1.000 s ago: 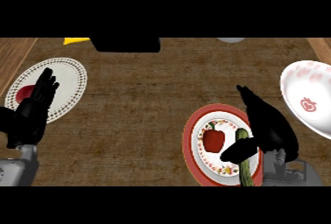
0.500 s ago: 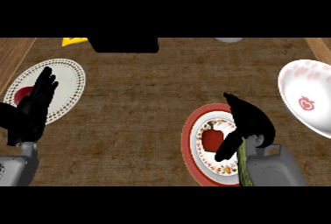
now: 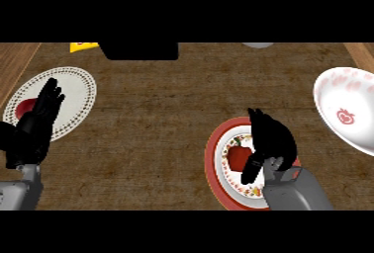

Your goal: Pick the bell pepper from the plate and place it in the bowl

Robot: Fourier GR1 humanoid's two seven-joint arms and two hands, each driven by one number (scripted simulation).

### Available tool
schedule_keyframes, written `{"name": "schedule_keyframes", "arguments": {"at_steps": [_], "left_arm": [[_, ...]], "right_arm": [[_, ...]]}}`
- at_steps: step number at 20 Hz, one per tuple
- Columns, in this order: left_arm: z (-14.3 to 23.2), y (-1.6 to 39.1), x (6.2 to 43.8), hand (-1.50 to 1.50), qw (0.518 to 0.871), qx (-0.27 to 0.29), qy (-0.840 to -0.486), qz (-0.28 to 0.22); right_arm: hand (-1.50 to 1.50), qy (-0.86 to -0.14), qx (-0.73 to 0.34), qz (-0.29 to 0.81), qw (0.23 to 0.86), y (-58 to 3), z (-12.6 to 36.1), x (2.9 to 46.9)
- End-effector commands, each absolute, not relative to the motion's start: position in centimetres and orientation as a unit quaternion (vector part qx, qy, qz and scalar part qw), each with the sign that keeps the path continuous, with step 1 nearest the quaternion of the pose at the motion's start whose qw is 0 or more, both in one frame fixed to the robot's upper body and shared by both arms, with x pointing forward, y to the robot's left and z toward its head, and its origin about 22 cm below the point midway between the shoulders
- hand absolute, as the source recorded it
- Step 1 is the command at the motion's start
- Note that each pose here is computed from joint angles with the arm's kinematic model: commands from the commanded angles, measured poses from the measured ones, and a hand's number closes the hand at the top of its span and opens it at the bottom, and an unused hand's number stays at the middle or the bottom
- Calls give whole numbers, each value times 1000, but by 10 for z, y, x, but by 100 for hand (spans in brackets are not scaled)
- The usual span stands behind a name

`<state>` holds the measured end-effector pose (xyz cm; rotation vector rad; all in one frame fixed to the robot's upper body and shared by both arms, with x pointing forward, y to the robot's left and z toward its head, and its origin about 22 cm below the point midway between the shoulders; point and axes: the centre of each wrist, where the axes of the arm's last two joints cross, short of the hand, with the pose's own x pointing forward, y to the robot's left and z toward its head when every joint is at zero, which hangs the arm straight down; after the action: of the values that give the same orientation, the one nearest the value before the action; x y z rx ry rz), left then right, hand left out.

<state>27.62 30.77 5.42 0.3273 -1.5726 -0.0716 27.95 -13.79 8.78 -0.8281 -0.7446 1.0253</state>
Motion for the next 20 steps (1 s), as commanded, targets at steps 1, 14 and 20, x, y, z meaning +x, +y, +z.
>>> {"name": "schedule_keyframes", "arguments": {"at_steps": [1,14,20], "left_arm": [[55,316,287,0,692,149,-706,-29],[59,300,270,0,696,141,-704,-32],[57,311,267,0,690,153,-706,-33]], "right_arm": [[-150,-290,-380,457,750,-123,68,271],[-150,-277,-379,451,759,-129,16,272],[-150,-267,-388,449,759,-121,34,292]]}}
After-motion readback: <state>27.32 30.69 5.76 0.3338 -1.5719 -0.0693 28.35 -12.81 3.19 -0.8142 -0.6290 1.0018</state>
